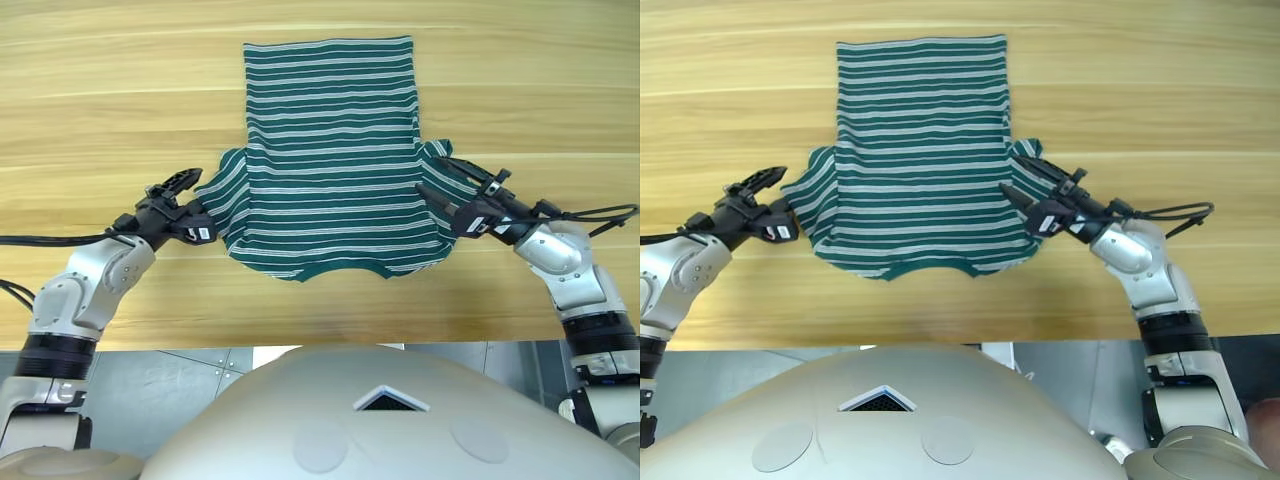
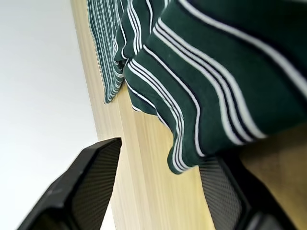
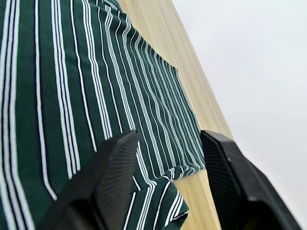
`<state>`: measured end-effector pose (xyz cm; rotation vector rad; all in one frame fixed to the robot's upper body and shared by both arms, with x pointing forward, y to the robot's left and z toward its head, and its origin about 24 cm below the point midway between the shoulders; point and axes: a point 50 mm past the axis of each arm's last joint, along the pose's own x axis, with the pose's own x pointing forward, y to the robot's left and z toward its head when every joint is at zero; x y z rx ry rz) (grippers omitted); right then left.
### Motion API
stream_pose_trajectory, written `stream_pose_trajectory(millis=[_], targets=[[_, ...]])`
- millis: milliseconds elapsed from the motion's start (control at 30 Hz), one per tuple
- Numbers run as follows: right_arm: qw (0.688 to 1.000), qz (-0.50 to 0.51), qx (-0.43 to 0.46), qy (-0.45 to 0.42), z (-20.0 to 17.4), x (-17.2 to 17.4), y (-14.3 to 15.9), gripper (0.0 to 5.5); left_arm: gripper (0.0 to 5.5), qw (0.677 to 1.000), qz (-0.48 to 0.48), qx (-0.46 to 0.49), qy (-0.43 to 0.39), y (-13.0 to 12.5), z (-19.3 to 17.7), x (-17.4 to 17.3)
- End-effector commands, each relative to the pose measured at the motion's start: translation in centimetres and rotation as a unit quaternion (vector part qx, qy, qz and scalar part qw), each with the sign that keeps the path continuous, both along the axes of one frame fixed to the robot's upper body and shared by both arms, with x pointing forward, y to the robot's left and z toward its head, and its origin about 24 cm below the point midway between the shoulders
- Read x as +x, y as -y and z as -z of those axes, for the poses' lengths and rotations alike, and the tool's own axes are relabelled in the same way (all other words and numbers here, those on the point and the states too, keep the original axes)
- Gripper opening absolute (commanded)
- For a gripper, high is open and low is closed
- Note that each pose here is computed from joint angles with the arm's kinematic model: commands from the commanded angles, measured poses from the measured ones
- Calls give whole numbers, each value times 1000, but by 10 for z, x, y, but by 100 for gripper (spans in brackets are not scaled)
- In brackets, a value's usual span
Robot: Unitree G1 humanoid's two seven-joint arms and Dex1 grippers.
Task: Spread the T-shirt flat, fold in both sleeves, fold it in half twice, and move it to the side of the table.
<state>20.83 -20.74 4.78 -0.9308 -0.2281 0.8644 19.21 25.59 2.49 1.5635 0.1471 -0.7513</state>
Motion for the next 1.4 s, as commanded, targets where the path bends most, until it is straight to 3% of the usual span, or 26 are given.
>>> stream_pose_trajectory(millis=[33, 533, 900, 1033, 1400], targets=[[1000, 1, -8, 1, -1, -1, 3, 237, 233, 998, -6, 19, -64, -3, 22, -16], [1000, -5, -10, -7, 2, -3, 3, 237, 2, 998, -36, 29, -53, -11, 23, -13], [1000, -11, -10, -10, 3, -4, 3, 237, 2, 999, -6, -21, -24, 8, 20, -16], [1000, -12, -10, -10, 4, -4, 3, 237, 2, 997, 16, -69, 20, 27, 11, -11], [1000, -7, -16, -15, 5, -5, 6, 237, 2, 985, 19, -97, 142, 34, -18, 8]])
